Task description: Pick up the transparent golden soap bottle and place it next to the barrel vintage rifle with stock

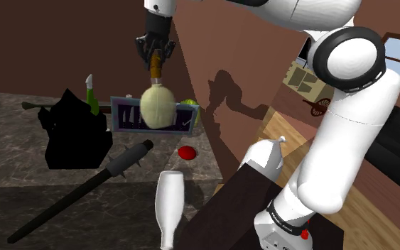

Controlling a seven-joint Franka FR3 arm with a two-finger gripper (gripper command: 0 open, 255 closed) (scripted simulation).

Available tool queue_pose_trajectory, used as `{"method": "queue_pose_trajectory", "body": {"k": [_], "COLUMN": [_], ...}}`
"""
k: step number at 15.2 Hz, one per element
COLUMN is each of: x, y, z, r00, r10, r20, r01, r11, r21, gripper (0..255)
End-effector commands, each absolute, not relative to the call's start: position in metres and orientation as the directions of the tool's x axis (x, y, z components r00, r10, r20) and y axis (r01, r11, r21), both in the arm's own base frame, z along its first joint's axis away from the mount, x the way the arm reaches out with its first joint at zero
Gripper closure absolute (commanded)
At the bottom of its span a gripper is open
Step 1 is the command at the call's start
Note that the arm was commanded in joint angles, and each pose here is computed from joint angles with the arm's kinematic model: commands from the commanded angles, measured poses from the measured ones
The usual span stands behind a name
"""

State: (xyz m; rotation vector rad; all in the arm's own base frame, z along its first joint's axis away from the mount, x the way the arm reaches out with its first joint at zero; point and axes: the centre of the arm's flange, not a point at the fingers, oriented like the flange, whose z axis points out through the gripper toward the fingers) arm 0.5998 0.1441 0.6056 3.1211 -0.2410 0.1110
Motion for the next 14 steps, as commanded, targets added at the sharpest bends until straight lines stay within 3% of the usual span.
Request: {"method": "queue_pose_trajectory", "body": {"k": [1,14], "x": [0.619,0.646], "y": [0.151,0.162], "z": [0.593,0.52], "r00": [0.986,0.986], "r10": [-0.153,-0.153], "r20": [0.072,0.072], "r01": [-0.154,-0.154], "r11": [-0.988,-0.988], "r21": [0.003,0.003], "gripper": [255,255]}}
